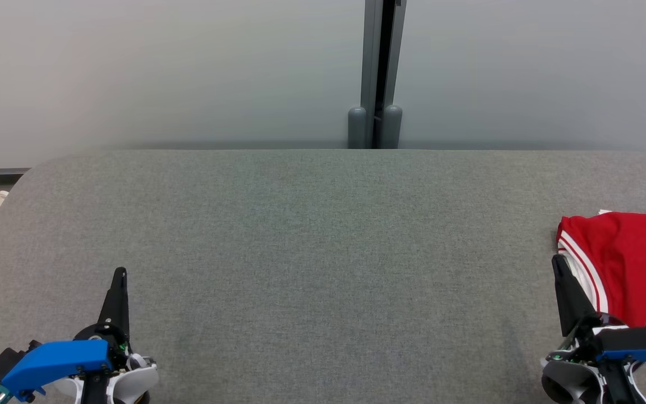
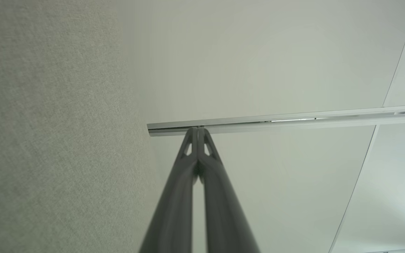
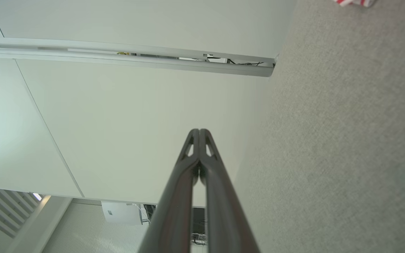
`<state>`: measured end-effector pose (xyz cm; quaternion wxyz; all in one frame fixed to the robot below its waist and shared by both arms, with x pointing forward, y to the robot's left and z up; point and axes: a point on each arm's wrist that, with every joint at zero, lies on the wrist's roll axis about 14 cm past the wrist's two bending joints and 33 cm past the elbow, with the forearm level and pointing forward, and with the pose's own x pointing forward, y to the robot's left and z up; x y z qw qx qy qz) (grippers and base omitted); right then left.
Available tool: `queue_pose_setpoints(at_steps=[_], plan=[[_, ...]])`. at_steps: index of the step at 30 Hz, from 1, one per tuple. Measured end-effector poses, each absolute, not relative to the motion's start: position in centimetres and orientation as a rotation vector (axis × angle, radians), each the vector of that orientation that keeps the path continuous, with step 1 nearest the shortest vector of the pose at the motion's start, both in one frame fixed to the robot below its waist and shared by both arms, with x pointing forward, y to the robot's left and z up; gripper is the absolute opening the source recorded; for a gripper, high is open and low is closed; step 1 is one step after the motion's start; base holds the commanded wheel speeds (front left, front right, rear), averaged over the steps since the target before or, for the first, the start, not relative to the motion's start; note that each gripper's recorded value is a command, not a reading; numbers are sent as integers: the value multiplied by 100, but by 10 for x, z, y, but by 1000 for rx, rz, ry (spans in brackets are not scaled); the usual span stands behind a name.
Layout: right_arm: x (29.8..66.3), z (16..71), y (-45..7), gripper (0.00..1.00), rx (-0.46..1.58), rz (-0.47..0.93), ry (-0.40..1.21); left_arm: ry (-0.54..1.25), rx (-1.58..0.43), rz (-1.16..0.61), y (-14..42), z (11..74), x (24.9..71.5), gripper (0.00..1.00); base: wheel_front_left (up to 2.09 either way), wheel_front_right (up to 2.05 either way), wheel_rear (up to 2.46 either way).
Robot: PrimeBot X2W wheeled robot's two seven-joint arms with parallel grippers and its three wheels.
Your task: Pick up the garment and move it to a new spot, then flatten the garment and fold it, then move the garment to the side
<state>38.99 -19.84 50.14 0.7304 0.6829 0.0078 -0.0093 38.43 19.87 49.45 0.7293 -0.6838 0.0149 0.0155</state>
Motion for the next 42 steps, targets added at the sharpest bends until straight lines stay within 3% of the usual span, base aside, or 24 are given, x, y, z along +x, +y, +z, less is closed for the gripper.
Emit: queue_pose_setpoints(at_steps=[42], plan=[[390, 508, -199, 0, 1576, 3, -1, 8, -1574, 9, 200, 504, 388, 0, 0, 0, 0]])
